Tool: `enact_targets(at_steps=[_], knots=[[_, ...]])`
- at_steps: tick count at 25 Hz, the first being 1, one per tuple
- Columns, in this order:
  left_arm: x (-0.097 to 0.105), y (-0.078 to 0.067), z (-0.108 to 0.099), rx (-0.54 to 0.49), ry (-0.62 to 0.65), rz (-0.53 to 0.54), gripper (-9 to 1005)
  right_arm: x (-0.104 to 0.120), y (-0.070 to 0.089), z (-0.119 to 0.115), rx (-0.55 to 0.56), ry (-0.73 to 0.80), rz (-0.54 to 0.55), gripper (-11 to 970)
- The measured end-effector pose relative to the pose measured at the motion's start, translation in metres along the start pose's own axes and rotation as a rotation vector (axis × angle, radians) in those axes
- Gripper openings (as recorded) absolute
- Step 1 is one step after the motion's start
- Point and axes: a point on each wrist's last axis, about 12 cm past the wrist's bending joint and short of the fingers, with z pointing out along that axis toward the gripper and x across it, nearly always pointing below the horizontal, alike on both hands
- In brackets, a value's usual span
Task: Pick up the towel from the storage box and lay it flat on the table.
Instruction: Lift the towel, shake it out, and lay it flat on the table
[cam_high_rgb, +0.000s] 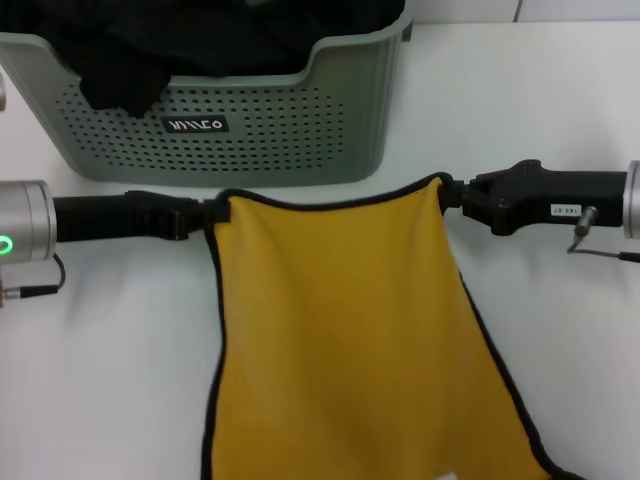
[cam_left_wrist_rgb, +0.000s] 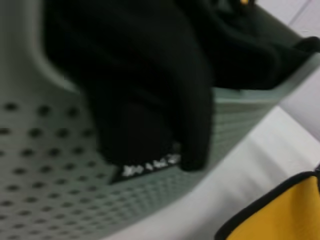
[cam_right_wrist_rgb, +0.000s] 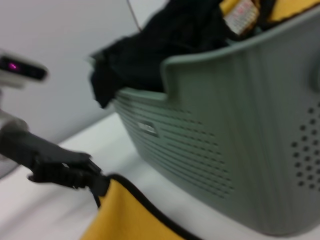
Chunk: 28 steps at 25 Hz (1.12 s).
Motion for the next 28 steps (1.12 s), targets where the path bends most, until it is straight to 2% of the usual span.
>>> enact_targets(at_steps=[12, 19, 28], knots=[[-0.001, 0.015, -0.006, -0.111, 0.014, -0.068, 28, 0.001, -0.012, 0.006, 0.086, 0.045, -0.003, 1], [-0.005, 0.021, 0.01, -0.201, 0.076, -0.043, 28, 0.004, -0.018, 0.017, 0.177, 0.075, -0.053, 0], [-0.01, 0.021, 0.017, -0.211, 0.072, -0.027, 29, 0.0, -0.018, 0.027, 0.199, 0.092, -0.088, 1]])
